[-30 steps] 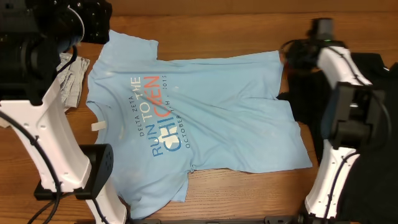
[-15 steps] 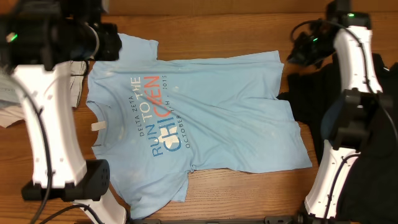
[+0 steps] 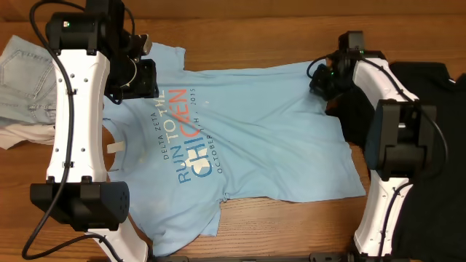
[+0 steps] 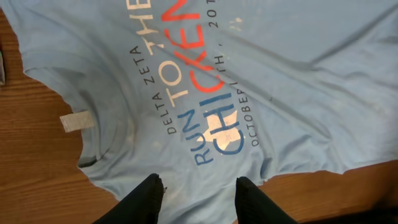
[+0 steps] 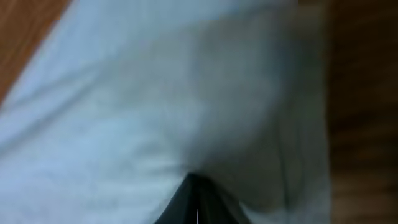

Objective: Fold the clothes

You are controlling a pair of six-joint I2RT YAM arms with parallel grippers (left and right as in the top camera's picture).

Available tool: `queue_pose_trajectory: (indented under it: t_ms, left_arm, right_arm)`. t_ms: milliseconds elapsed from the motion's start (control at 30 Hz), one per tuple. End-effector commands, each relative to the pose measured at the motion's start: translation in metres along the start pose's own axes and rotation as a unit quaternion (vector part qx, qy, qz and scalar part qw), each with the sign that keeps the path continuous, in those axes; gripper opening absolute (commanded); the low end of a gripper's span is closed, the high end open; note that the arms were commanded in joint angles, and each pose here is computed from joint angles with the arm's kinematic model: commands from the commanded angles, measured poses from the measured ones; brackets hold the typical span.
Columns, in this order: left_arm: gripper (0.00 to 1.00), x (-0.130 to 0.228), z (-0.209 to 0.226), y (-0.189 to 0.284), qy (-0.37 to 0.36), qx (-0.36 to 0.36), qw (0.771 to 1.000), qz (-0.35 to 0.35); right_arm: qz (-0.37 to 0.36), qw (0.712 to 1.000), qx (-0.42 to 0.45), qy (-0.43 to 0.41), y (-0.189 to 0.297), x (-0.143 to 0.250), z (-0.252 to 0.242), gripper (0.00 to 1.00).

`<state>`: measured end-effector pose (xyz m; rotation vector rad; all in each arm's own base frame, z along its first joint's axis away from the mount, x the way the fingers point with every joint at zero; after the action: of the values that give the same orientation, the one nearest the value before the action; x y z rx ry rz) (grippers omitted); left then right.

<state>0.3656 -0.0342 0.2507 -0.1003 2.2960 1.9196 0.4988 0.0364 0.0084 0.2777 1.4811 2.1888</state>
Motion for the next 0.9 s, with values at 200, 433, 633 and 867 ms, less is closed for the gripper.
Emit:
queue_pose_trajectory:
  t_ms: [200,433,633,867]
  left_arm:
    - [0.48,-0.006,-0.004,0.005,-0.009,-0.001,1.0,-0.024]
    - [0.52,-0.014,-0.013,-0.019,-0.027,0.0,0.999,-0.024]
    - [0.19,-0.006,-0.004,-0.082,-0.026,-0.001,1.0,0.009]
    - [0.04,0.002,0.014,-0.166,-0.026,-0.01,1.0,-0.003]
  right_arm:
    - [-0.127,0.984,0.029,-0.124,0.007,-0.086,-0.104,0.04]
    - [-0.126,0.978,-0.163,-0.008,0.077,-0.123,-0.031,0.07]
    - [-0.111,0.965,-0.233,0.036,0.158,-0.113,0.029,0.13]
    - [-0.046,0.978,-0.196,0.045,0.198,-0.05,0.057,0.13]
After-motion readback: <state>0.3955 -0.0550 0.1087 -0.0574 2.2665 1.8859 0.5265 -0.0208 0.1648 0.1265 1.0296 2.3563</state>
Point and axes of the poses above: each gripper's point midway between its finger pads, its own y axis back along the fingers, its own z axis along the line the jaws close on, x = y × z, the point moved 1 cm from there along y, back along the fingers, and after that the axes turned 3 degrees about -y, right-handed, at the moved point
